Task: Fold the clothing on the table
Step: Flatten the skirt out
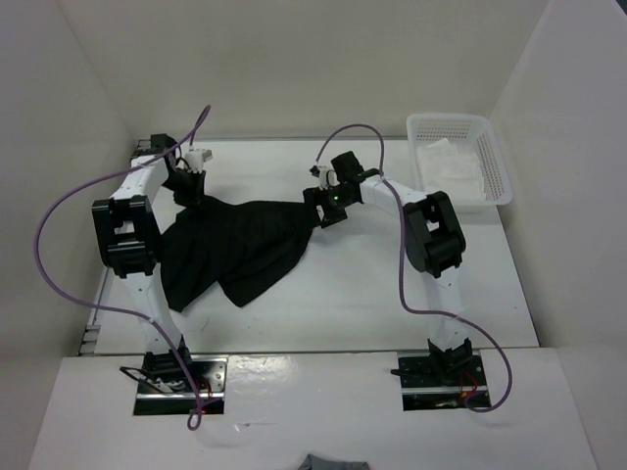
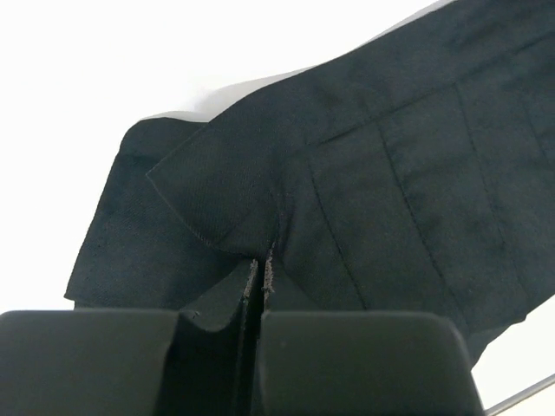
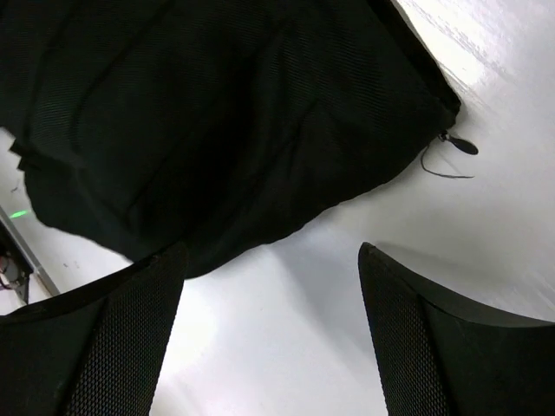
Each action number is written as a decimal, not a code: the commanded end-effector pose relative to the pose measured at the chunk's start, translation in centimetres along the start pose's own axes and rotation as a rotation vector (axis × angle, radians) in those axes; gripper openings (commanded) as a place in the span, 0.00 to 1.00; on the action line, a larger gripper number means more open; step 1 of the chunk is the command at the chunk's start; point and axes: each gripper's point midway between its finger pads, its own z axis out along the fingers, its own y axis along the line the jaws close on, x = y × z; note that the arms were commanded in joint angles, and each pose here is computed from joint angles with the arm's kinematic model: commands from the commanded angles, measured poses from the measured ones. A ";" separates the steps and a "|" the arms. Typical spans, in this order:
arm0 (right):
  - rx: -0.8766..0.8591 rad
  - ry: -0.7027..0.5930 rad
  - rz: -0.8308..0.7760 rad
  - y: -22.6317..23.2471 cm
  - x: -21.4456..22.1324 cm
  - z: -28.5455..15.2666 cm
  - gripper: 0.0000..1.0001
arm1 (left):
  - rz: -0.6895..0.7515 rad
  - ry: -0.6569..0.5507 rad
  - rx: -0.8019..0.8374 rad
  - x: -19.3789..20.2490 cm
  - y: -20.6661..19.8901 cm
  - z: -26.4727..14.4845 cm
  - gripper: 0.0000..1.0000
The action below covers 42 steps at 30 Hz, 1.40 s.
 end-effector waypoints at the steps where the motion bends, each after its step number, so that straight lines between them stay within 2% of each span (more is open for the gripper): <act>1: -0.024 -0.042 -0.011 0.5 -1.7 0.4 0.83 | 0.031 -0.064 0.016 -1.1 -1.4 -2.2 0.00; 12: 0.006 -0.145 -0.057 -0.4 -4.8 -0.3 0.83 | 0.050 -0.066 0.036 -0.1 -2.6 -3.1 0.00; 26: 0.006 -0.149 -0.033 -2.4 -5.9 1.3 0.81 | 0.045 -0.054 0.030 0.5 -2.6 -3.1 0.00; 42: -0.007 -0.147 -0.035 -3.2 -6.6 2.1 0.65 | 0.050 -0.047 0.033 1.1 -2.8 -3.2 0.00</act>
